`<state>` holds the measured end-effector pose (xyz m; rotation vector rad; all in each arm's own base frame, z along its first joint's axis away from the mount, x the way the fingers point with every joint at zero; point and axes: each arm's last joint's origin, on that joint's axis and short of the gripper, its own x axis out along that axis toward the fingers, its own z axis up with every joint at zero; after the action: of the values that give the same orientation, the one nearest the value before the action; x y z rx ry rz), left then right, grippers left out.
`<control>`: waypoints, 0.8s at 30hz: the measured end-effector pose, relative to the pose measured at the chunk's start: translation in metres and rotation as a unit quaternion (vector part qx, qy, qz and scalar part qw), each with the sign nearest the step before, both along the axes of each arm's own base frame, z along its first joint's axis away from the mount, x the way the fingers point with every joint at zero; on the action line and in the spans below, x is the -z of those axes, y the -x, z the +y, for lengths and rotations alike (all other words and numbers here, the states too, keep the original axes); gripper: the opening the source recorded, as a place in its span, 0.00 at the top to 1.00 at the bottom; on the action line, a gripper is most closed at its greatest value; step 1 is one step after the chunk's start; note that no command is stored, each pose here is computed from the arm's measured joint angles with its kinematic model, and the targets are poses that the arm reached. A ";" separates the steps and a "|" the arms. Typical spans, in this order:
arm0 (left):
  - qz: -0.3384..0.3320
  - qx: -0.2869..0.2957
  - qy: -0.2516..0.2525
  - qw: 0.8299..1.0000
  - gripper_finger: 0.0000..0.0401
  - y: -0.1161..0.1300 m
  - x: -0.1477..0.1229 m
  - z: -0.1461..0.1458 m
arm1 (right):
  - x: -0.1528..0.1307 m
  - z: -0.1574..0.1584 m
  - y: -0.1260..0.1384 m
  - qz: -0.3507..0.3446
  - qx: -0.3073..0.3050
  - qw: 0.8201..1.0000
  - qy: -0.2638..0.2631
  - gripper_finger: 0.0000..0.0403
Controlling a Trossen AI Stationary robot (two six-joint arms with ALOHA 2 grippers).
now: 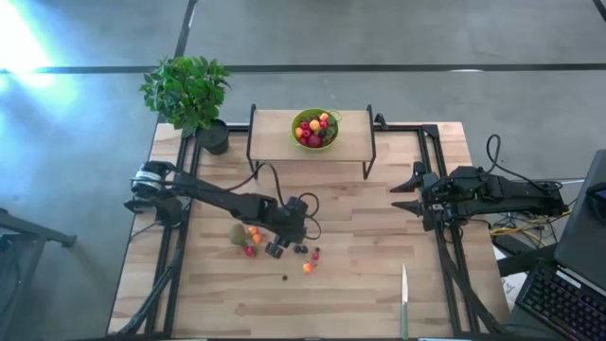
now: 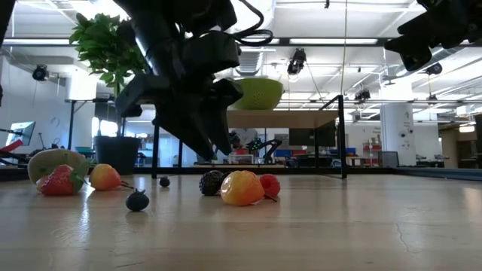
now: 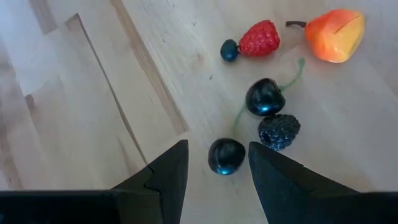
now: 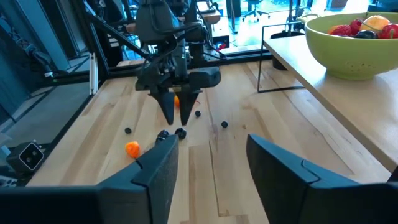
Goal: Pick & Place Fruit
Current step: Put the black cherry into the green strainer bowl on the shelf
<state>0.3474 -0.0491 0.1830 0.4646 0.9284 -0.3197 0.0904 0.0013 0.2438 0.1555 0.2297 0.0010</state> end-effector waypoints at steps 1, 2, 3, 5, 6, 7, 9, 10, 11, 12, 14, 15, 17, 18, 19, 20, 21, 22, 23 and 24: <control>-0.001 0.000 0.000 1.000 0.56 0.000 0.001 0.000 | 0.000 0.000 0.000 0.000 0.000 1.000 0.000 0.55; 0.001 0.000 -0.001 1.000 0.56 0.000 0.003 0.000 | 0.000 0.000 0.000 0.000 0.000 1.000 0.000 0.55; 0.003 0.000 -0.001 1.000 0.56 0.000 0.005 0.000 | 0.000 0.000 0.000 0.000 0.000 1.000 0.000 0.56; 0.008 0.000 -0.002 1.000 0.56 0.000 0.009 0.000 | 0.000 0.000 0.000 0.000 0.000 1.000 0.000 0.57; 0.011 0.000 -0.002 1.000 0.56 0.000 0.011 0.000 | 0.000 0.000 0.000 0.000 0.000 1.000 0.000 0.58; 0.012 0.000 -0.003 1.000 0.56 -0.001 0.012 0.000 | 0.000 0.000 0.000 0.000 0.000 1.000 0.000 0.58; 0.013 0.003 -0.004 1.000 0.56 -0.003 0.016 0.000 | 0.000 0.000 0.000 0.000 0.000 1.000 0.000 0.59; 0.016 0.005 -0.006 1.000 0.56 -0.003 0.018 0.000 | 0.000 0.000 0.000 0.000 0.000 1.000 0.000 0.60; 0.017 0.006 -0.007 1.000 0.56 -0.004 0.020 0.000 | 0.000 0.000 0.000 0.000 0.000 1.000 0.000 0.60; 0.017 0.007 -0.008 1.000 0.56 -0.005 0.022 0.000 | 0.000 0.000 0.000 0.000 0.000 1.000 0.000 0.61; 0.019 0.008 -0.009 1.000 0.56 -0.006 0.025 0.000 | 0.000 0.000 0.000 0.000 0.000 1.000 0.000 0.62; 0.020 0.008 -0.009 1.000 0.56 -0.006 0.026 0.000 | 0.000 0.000 0.000 0.000 0.000 1.000 0.000 0.63; 0.023 0.008 -0.009 1.000 0.56 -0.006 0.028 0.000 | 0.000 0.000 0.000 0.000 0.000 1.000 0.000 0.64; 0.024 0.008 -0.009 1.000 0.56 -0.007 0.029 0.000 | 0.000 0.000 0.000 0.000 0.000 1.000 0.000 0.65; 0.024 0.008 -0.009 1.000 0.56 -0.007 0.030 0.000 | 0.000 0.000 0.000 0.000 0.000 1.000 0.000 0.66; 0.025 0.008 -0.009 1.000 0.57 -0.007 0.031 0.000 | 0.000 0.000 0.000 0.000 0.000 1.000 0.000 0.67; 0.027 0.008 -0.010 1.000 0.57 -0.007 0.032 0.000 | 0.000 0.000 0.000 0.000 0.000 1.000 0.000 0.68; 0.028 0.008 -0.009 1.000 0.57 -0.007 0.033 0.000 | 0.000 0.000 0.000 0.000 0.000 1.000 0.000 0.68; 0.029 0.007 -0.009 1.000 0.57 -0.008 0.033 0.000 | 0.000 0.000 0.000 0.000 0.000 1.000 0.000 0.69; 0.030 0.007 -0.009 0.999 0.57 -0.008 0.034 0.000 | 0.000 0.000 0.000 0.000 0.000 1.000 0.000 0.70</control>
<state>0.3553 -0.0495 0.1487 0.4812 0.9871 -0.3403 0.0904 0.0013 0.2438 0.1555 0.2298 0.0010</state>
